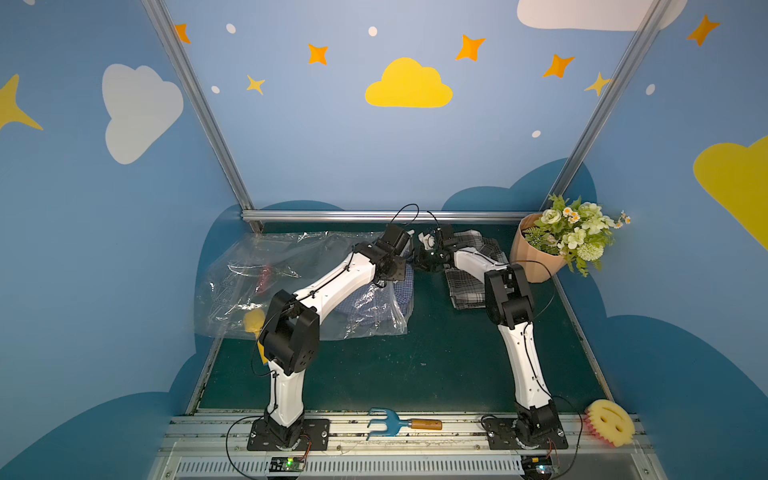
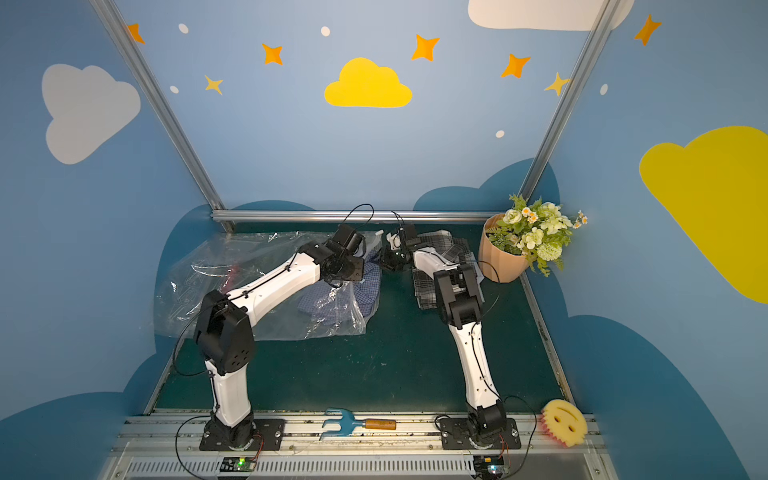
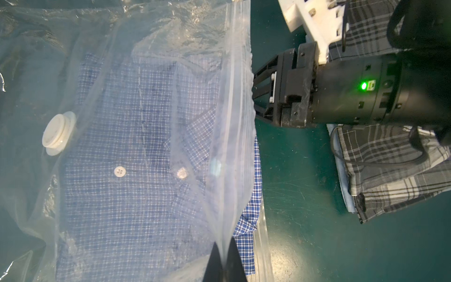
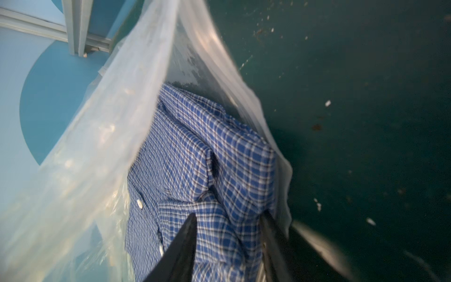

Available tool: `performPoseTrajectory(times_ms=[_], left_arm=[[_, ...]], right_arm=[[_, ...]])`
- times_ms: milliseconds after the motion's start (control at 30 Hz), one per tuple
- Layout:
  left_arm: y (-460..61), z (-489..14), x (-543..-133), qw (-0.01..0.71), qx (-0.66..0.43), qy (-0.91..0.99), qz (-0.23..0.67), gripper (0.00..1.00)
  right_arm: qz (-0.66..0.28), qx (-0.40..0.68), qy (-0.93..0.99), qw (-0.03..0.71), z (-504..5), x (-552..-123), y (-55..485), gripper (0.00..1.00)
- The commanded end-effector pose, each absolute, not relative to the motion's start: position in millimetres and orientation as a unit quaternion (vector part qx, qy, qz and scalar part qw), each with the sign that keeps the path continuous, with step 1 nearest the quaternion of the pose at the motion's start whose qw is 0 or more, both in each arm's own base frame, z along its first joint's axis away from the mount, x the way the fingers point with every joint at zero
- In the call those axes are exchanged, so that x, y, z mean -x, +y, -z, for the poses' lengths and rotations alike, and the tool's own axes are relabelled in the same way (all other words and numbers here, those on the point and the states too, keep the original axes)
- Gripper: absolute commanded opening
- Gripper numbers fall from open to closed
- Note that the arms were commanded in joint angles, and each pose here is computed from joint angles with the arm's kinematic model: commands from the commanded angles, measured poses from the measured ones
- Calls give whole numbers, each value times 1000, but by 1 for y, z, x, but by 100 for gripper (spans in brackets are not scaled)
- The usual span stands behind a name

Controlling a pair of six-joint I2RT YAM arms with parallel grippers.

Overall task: Take the shirt out of the vacuum bag
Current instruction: Take out the shirt from the vacuum bag.

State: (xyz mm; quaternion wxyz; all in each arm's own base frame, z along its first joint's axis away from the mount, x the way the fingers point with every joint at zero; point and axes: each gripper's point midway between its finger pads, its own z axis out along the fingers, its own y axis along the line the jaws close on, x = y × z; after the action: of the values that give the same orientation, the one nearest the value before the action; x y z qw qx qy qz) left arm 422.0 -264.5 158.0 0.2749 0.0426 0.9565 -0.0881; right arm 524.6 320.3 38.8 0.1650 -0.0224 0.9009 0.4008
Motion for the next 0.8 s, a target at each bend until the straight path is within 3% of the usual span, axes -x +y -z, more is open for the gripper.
performPoseTrajectory(times_ms=[0,267,633,700,767], left_arm=[[-268,-153,-421,270,-46,957,97,3],[-272,-151,-421,267,-46,957,106,3],[-272,-145,-418,261,-44,958,110,4],[-271,-143,-418,261,-43,958,111,8],[-271,-144,-418,260,-40,957,121,27]], right_arm=[[-347,15,926,146,-17,-500,312,46],[-342,17,929,139,-8,-491,318,44],[-349,-7,927,141,4,-496,326,12],[-350,-4,925,150,-6,-497,325,5],[-353,-3,922,160,-19,-500,323,0]])
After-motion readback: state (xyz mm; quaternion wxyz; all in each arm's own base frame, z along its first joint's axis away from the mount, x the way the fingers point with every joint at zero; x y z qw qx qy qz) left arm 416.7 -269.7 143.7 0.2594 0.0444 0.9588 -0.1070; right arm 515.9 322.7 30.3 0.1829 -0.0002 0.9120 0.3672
